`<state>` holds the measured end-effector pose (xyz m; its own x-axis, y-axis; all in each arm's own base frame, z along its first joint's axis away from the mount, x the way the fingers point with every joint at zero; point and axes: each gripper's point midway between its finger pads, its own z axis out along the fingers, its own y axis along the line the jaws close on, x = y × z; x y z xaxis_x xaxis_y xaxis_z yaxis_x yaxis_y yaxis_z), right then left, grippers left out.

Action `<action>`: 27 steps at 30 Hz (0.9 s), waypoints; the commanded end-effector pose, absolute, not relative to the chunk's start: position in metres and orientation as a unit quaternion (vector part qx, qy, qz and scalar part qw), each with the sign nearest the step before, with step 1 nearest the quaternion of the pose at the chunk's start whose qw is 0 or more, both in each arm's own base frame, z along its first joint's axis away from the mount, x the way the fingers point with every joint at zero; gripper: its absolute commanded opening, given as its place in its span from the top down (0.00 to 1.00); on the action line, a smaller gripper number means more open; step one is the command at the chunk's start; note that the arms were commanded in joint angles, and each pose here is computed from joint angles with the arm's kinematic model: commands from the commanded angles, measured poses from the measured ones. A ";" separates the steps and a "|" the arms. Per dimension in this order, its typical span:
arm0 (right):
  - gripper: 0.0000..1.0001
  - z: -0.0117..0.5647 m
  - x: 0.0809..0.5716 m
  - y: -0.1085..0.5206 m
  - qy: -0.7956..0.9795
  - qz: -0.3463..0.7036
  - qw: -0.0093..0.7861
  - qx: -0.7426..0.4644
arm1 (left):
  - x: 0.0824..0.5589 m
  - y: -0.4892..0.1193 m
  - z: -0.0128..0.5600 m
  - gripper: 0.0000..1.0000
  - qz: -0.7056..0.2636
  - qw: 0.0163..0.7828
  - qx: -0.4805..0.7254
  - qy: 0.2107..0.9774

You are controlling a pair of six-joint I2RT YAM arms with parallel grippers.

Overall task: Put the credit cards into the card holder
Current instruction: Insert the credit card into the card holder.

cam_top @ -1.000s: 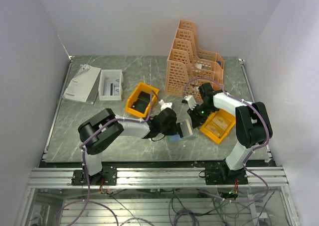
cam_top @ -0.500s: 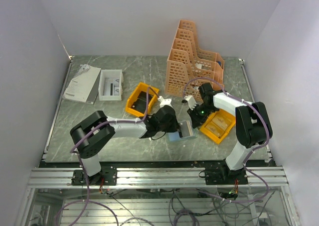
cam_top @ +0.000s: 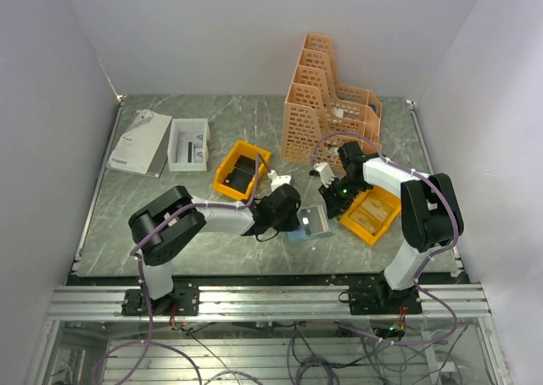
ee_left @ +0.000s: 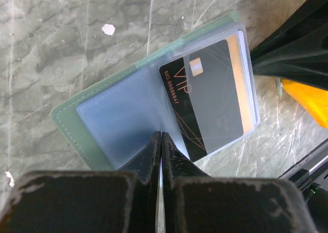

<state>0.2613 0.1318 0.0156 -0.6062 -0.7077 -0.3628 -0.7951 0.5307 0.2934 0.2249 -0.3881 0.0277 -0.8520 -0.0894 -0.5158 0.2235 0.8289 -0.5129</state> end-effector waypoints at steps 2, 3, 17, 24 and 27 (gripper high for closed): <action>0.90 0.012 0.258 0.134 0.870 0.223 0.089 -0.430 | 0.232 -0.394 0.027 0.93 -0.274 0.273 0.044 0.921; 0.90 0.012 0.258 0.134 0.870 0.222 0.090 -0.430 | 0.232 -0.395 0.026 0.93 -0.274 0.272 0.044 0.921; 0.90 0.012 0.258 0.134 0.870 0.224 0.090 -0.430 | 0.234 -0.412 0.034 0.93 -0.304 0.271 0.047 0.912; 0.90 0.013 0.257 0.134 0.870 0.225 0.090 -0.430 | 0.235 -0.424 0.042 0.93 -0.331 0.273 0.048 0.902; 0.90 0.013 0.258 0.134 0.870 0.225 0.090 -0.430 | 0.235 -0.427 0.042 0.93 -0.341 0.272 0.046 0.899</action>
<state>0.2612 0.1318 0.0154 -0.6068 -0.7076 -0.3621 -0.7947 0.5310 0.2940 0.2326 -0.4068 0.0286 -0.8548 -0.0838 -0.5122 0.2355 0.8168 -0.5266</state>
